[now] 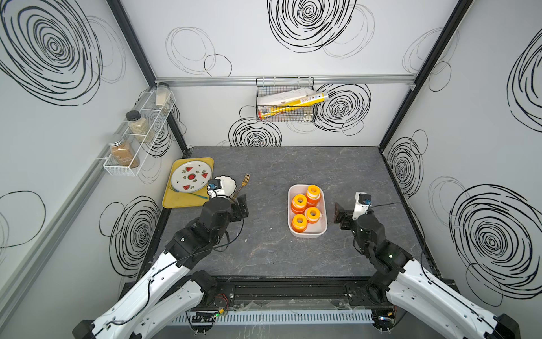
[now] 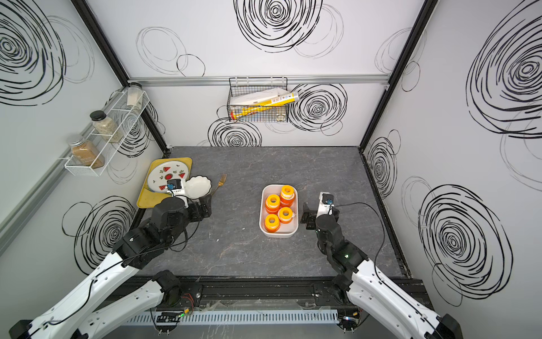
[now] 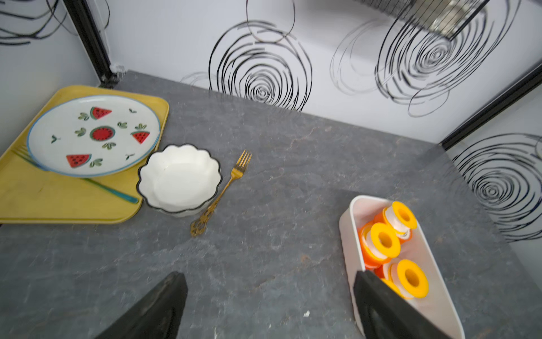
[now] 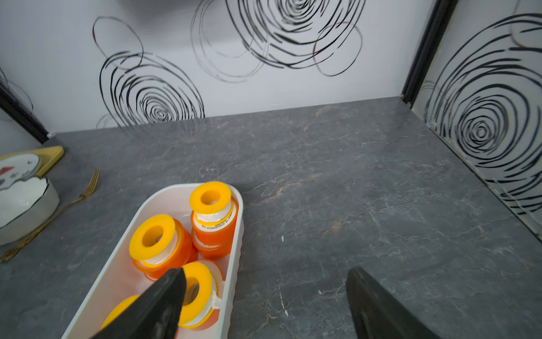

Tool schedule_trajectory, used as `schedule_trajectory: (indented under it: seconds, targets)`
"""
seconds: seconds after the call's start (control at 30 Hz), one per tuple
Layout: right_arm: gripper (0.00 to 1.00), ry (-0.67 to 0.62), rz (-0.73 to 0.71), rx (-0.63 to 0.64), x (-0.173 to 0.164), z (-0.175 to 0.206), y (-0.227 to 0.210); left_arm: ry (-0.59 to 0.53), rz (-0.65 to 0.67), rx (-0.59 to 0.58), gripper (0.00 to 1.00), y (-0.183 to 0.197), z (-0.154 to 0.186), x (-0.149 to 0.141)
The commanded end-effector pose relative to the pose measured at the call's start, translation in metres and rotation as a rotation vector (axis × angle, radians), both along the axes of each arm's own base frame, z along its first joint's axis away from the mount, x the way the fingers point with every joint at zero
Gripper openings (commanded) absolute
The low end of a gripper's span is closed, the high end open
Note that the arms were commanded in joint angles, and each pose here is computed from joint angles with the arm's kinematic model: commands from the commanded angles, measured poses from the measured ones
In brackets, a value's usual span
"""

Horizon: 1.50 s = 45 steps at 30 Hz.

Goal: Put the sealing tape into the storage box
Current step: Reset both arms

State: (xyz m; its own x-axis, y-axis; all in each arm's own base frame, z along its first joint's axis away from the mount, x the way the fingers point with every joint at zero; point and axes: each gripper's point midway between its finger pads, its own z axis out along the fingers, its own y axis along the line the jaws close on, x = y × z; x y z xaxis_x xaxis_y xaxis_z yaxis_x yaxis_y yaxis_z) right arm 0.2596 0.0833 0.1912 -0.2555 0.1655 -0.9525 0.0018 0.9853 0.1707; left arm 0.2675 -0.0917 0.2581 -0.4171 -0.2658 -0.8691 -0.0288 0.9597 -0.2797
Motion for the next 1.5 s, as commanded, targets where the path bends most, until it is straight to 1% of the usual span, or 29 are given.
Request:
schedule_trajectory:
  seconds: [0.0, 0.07, 0.1, 0.17, 0.23, 0.3, 0.33, 0.37, 0.47, 0.57, 0.63, 0.67, 0.7, 0.73, 0.77, 0.8, 0.83, 0.87, 0.93, 1.0, 1.03, 1.07, 1.1, 1.17, 1.27, 1.3, 1.33, 1.37, 1.47]
  targets:
    - [1.00, -0.143, -0.180, 0.021, -0.001, 0.022, -0.034, -0.142, 0.071, -0.010, 0.96, 0.004, 0.008, 0.023]
    - [1.00, -0.180, -0.236, -0.012, -0.002, 0.022, -0.044, -0.184, 0.102, 0.033, 0.96, 0.006, -0.003, 0.033]
    - [1.00, -0.189, -0.272, -0.018, -0.002, 0.021, -0.050, -0.189, 0.110, 0.077, 0.97, 0.007, -0.014, 0.038]
    - [1.00, -0.195, -0.290, -0.062, 0.001, 0.017, -0.053, -0.177, 0.159, 0.145, 0.97, 0.016, -0.030, 0.047]
    - [1.00, -0.172, -0.319, -0.116, 0.008, 0.007, -0.058, -0.177, 0.261, 0.230, 0.98, 0.035, -0.048, 0.053]
    - [1.00, -0.124, -0.340, -0.150, 0.019, -0.008, -0.066, -0.171, 0.304, 0.299, 0.98, 0.051, -0.063, 0.057]
    - [1.00, -0.106, -0.352, -0.151, 0.026, -0.013, -0.071, -0.167, 0.333, 0.315, 0.98, 0.063, -0.071, 0.059]
    - [1.00, -0.072, -0.366, -0.155, 0.031, -0.017, -0.076, -0.158, 0.352, 0.316, 0.98, 0.073, -0.079, 0.061]
    - [1.00, -0.087, -0.408, -0.175, 0.043, -0.020, -0.093, -0.134, 0.350, 0.277, 0.96, 0.095, -0.094, 0.070]
    - [1.00, -0.068, -0.451, -0.136, 0.047, -0.042, -0.112, -0.217, 0.314, 0.299, 0.95, 0.103, -0.091, 0.077]
    - [1.00, -0.080, -0.456, -0.102, 0.050, -0.052, -0.119, -0.232, 0.303, 0.337, 0.95, 0.108, -0.101, 0.083]
    - [1.00, -0.077, -0.479, -0.101, 0.052, -0.054, -0.124, -0.219, 0.319, 0.347, 0.95, 0.114, -0.108, 0.089]
    - [1.00, -0.082, -0.466, -0.105, 0.060, -0.051, -0.122, -0.200, 0.315, 0.341, 0.95, 0.115, -0.113, 0.097]
    - [1.00, -0.107, -0.462, -0.120, 0.064, -0.047, -0.123, -0.210, 0.275, 0.335, 0.95, 0.109, -0.114, 0.106]
    - [1.00, -0.112, -0.461, -0.127, 0.067, -0.047, -0.123, -0.222, 0.267, 0.324, 0.95, 0.107, -0.115, 0.111]
    - [1.00, -0.124, -0.448, -0.135, 0.072, -0.045, -0.122, -0.205, 0.243, 0.330, 0.95, 0.105, -0.120, 0.118]
    - [1.00, -0.104, -0.437, -0.154, 0.077, -0.047, -0.122, -0.189, 0.250, 0.328, 0.95, 0.109, -0.123, 0.123]
    - [1.00, -0.114, -0.441, -0.172, 0.079, -0.045, -0.123, -0.195, 0.240, 0.320, 0.94, 0.110, -0.123, 0.125]
    - [1.00, -0.156, -0.454, -0.173, 0.076, -0.042, -0.128, -0.213, 0.222, 0.307, 0.94, 0.112, -0.122, 0.126]
    - [1.00, -0.203, -0.452, -0.153, 0.072, -0.044, -0.134, -0.199, 0.173, 0.309, 0.94, 0.106, -0.131, 0.130]
    - [1.00, -0.194, -0.413, -0.166, 0.075, -0.046, -0.128, -0.202, 0.159, 0.316, 0.94, 0.103, -0.131, 0.132]
    - [1.00, -0.150, -0.337, -0.179, 0.083, -0.053, -0.116, -0.203, 0.161, 0.310, 0.95, 0.103, -0.131, 0.129]
    - [0.99, -0.174, -0.312, -0.189, 0.083, -0.052, -0.113, -0.237, 0.146, 0.309, 0.96, 0.100, -0.127, 0.123]
    - [1.00, -0.229, -0.316, -0.197, 0.078, -0.050, -0.113, -0.290, 0.134, 0.303, 0.99, 0.098, -0.122, 0.111]
    - [1.00, -0.113, -0.283, -0.190, 0.097, -0.064, -0.110, -0.330, 0.089, 0.296, 0.98, 0.092, -0.125, 0.103]
    - [1.00, -0.137, -0.295, -0.194, 0.098, -0.062, -0.113, -0.321, 0.089, 0.297, 0.97, 0.093, -0.127, 0.104]
    - [1.00, -0.138, -0.294, -0.193, 0.098, -0.063, -0.113, -0.311, 0.091, 0.291, 0.99, 0.094, -0.129, 0.106]
    - [1.00, -0.102, -0.288, -0.190, 0.100, -0.068, -0.113, -0.310, 0.097, 0.283, 0.99, 0.097, -0.129, 0.107]
    - [1.00, -0.103, -0.279, -0.176, 0.102, -0.067, -0.115, -0.266, 0.117, 0.242, 0.99, 0.107, -0.134, 0.115]
